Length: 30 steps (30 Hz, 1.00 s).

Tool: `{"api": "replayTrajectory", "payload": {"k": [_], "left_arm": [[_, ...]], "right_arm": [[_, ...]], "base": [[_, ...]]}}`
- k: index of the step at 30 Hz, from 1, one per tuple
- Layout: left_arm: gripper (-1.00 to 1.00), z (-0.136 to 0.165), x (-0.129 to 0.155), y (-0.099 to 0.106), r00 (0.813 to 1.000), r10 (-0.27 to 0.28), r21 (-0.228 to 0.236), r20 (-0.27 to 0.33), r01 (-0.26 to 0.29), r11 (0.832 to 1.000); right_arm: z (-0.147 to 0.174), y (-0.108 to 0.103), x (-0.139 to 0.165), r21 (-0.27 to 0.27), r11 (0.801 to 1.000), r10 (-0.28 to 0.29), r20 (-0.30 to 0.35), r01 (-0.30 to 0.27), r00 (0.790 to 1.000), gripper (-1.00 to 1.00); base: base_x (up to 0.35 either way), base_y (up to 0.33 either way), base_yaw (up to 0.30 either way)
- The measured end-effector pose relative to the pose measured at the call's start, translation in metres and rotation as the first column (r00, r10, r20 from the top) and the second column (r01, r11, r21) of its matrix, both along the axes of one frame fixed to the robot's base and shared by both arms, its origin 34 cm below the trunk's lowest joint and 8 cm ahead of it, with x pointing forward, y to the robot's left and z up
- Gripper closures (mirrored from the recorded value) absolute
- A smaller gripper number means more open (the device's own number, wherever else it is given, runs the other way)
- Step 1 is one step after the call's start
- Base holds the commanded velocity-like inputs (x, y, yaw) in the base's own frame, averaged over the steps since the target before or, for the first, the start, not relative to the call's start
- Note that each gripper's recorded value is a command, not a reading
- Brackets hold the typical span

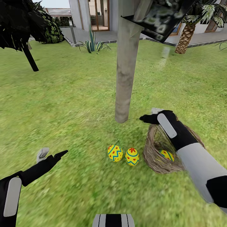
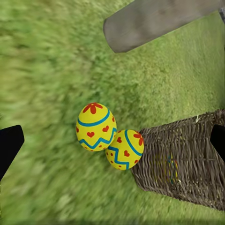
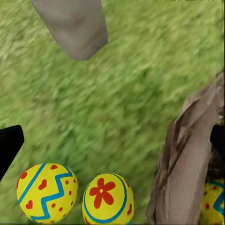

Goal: Take the three Easter eggs out of the wicker basket on the lawn in the garden, then place them on the lawn next to a single tree (choose any tree) so that all three eggs are next to the same tree and none are left in the basket.

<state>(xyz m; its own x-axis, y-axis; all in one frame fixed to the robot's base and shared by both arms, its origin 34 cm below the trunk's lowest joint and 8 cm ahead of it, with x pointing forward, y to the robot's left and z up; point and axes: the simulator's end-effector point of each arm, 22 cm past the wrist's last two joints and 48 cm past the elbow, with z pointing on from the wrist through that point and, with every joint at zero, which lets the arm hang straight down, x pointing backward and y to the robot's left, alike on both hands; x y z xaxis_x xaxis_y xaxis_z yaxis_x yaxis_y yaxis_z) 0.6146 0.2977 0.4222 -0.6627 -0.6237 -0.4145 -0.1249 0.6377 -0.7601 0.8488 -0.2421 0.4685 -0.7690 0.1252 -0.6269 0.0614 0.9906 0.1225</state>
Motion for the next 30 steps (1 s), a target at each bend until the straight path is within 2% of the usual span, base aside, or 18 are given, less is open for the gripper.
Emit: {"api": "replayTrajectory", "payload": {"k": [1,4,8,11,13,14,20,27,30], "left_arm": [[-1.00,0.000,0.000,0.000,1.000,0.000,0.001,0.000,0.000,1.000],[-1.00,0.000,0.000,0.001,1.000,0.000,0.002,-0.001,0.000,1.000],[-1.00,0.000,0.000,0.001,1.000,0.001,0.003,-0.001,-0.001,1.000],[-1.00,0.000,0.000,0.001,1.000,0.000,0.003,-0.001,0.000,1.000],[-1.00,0.000,0.000,0.000,1.000,-0.001,0.001,0.000,0.001,1.000],[-1.00,0.000,0.000,-0.001,1.000,-0.002,0.000,0.000,0.002,1.000],[-1.00,0.001,0.000,0.001,1.000,0.000,0.002,0.001,0.000,1.000],[-1.00,0.009,0.003,0.003,1.000,-0.001,0.010,0.024,0.001,1.000],[-1.00,0.012,0.004,0.007,1.000,0.006,0.017,0.030,-0.007,1.000]], "right_arm": [[0.010,-0.026,0.005,-0.021,1.000,0.010,-0.021,-0.010,1.000,-1.00],[0.017,-0.056,0.004,-0.030,0.999,0.015,-0.060,-0.017,0.998,-1.00],[0.013,-0.118,-0.010,-0.029,1.000,0.006,-0.134,-0.010,0.991,-1.00],[0.005,-0.141,-0.022,-0.019,1.000,0.015,-0.173,-0.018,0.985,-1.00],[0.000,-0.155,-0.030,-0.036,0.999,0.020,-0.196,-0.027,0.981,-1.00],[-0.004,-0.168,-0.037,-0.064,0.997,0.022,-0.216,-0.037,0.976,-1.00],[-0.014,-0.194,-0.056,-0.135,0.988,0.031,-0.271,-0.069,0.962,-1.00],[-0.036,-0.194,-0.075,-0.195,0.970,0.070,-0.344,-0.144,0.936,-1.00],[-0.040,-0.194,-0.079,-0.194,0.969,0.075,-0.355,-0.152,0.932,-1.00]], "base": [[0.000,0.000,0.000],[0.000,0.000,0.000],[0.000,0.000,0.000],[0.000,0.000,0.000],[0.000,0.000,0.000],[0.000,0.000,0.000],[0.000,0.000,0.000],[0.000,0.000,0.000],[0.000,0.000,0.000]]}}
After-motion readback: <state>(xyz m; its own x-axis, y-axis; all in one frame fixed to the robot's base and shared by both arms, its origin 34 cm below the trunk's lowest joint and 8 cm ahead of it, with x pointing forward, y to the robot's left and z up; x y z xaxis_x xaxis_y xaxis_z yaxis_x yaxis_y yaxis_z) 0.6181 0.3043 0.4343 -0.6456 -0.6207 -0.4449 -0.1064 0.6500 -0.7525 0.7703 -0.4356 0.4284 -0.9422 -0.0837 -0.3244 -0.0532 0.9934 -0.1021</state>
